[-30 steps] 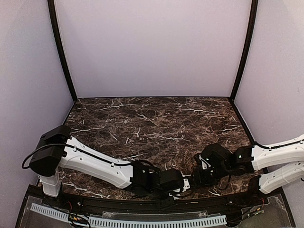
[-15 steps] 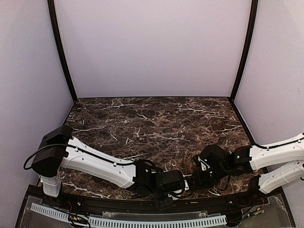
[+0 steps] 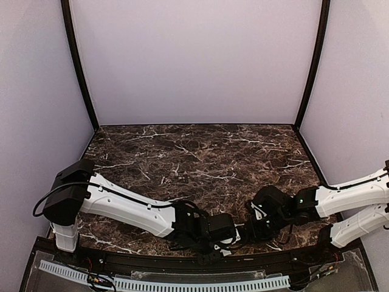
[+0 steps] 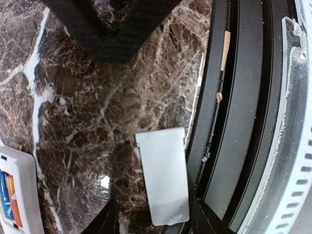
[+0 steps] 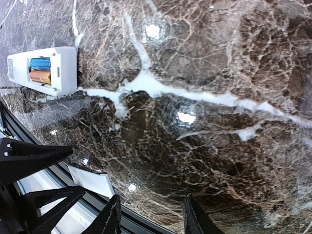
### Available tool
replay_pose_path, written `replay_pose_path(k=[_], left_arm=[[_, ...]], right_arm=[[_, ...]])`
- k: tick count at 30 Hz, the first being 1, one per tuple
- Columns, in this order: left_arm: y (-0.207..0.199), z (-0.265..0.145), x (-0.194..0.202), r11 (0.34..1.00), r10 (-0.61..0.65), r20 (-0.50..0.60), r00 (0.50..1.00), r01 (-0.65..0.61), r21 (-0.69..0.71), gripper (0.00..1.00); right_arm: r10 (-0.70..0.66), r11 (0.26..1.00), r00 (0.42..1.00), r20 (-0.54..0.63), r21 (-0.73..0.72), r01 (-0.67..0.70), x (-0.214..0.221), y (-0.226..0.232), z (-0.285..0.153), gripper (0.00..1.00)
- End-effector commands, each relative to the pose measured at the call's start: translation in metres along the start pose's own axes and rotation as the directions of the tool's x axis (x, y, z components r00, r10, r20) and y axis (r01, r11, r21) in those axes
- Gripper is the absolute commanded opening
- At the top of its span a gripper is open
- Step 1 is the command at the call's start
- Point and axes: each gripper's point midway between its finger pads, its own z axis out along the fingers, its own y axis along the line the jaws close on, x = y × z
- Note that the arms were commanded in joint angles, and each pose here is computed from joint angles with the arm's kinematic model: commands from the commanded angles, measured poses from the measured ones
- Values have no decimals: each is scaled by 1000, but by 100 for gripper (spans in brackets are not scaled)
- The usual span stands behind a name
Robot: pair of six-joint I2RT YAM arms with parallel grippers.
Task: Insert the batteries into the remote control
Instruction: Pick up the battery cover from the corner of the board.
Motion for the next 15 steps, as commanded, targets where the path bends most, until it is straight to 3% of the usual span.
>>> replay_pose_path(k=[1,15], left_arm=[[-7,-1,10,999,3,-67,998,0,43,49],[-11,3,14,991,1,-97,995,12,132,41]], right_arm=[[-18,999,1000,14,-34,19,-7,12,-1,41],[-24,999,1000,14,-35,24,-8,13,0,41]])
